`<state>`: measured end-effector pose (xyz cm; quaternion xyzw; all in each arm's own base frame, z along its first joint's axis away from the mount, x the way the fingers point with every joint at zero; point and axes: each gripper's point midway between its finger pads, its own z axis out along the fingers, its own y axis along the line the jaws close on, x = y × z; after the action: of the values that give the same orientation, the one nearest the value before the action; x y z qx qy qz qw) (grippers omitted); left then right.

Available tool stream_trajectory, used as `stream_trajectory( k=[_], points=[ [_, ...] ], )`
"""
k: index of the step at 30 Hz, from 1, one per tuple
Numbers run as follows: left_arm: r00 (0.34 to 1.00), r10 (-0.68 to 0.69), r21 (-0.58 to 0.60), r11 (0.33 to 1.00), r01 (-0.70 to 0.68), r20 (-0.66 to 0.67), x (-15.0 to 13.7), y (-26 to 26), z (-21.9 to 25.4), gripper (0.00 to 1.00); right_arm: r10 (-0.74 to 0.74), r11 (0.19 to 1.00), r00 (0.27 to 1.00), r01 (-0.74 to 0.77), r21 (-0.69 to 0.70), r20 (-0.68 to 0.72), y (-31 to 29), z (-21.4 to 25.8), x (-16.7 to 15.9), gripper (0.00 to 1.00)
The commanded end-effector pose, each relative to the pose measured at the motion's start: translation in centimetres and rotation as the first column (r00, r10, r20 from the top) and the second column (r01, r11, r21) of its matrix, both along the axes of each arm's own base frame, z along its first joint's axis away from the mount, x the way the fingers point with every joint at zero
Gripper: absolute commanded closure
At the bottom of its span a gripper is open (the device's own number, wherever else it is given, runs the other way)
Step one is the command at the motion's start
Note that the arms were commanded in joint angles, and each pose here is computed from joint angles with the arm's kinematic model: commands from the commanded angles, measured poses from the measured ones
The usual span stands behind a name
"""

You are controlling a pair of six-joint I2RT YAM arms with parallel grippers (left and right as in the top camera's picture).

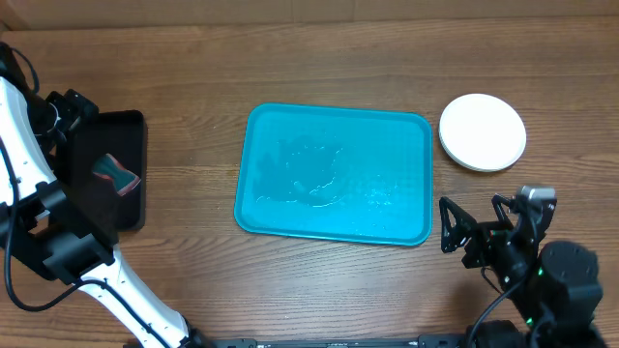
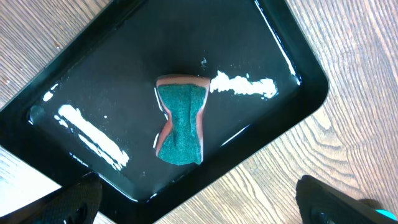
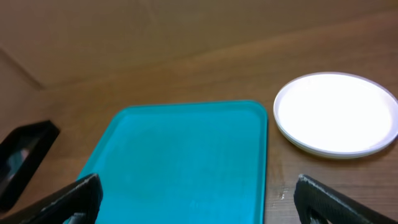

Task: Clean dirty plates on tray and stack at the side

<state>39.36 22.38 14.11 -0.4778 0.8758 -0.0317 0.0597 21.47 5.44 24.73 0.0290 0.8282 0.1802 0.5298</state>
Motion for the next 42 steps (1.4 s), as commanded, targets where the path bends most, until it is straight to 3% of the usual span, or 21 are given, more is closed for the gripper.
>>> stream_trajectory(
  k=[1, 9, 19, 34, 42],
  points=[
    [0.999, -0.026, 0.011, 1.0, 0.026, 0.019, 0.2, -0.3, 0.8, 0.0, -0.017, 1.0, 0.997, 0.016, 0.016, 0.075, -0.2, -1.8, 0.3, 0.0],
    [0.999, -0.026, 0.011, 1.0, 0.026, 0.019, 0.2, -0.3, 0.8, 0.0, -0.03, 0.998, 0.96, 0.012, 0.068, 0.277, 0.1, -2.9, 1.9, 0.0],
    [1.0, -0.025, 0.011, 1.0, 0.025, 0.019, 0.2, -0.3, 0.8, 0.0, -0.112, 0.992, 0.903, 0.079, 0.094, 0.414, -1.3, -2.9, 1.8, 0.0],
    [0.999, -0.026, 0.011, 1.0, 0.026, 0.019, 0.2, -0.3, 0.8, 0.0, -0.201, 0.979, 0.861, 0.166, 0.115, 0.467, -3.0, -4.3, 2.9, 0.0],
    [0.999, -0.026, 0.011, 1.0, 0.026, 0.019, 0.2, -0.3, 0.8, 0.0, -0.276, 0.961, 0.89, 0.265, 0.08, 0.362, -4.8, -7.3, 3.2, 0.0]
  ],
)
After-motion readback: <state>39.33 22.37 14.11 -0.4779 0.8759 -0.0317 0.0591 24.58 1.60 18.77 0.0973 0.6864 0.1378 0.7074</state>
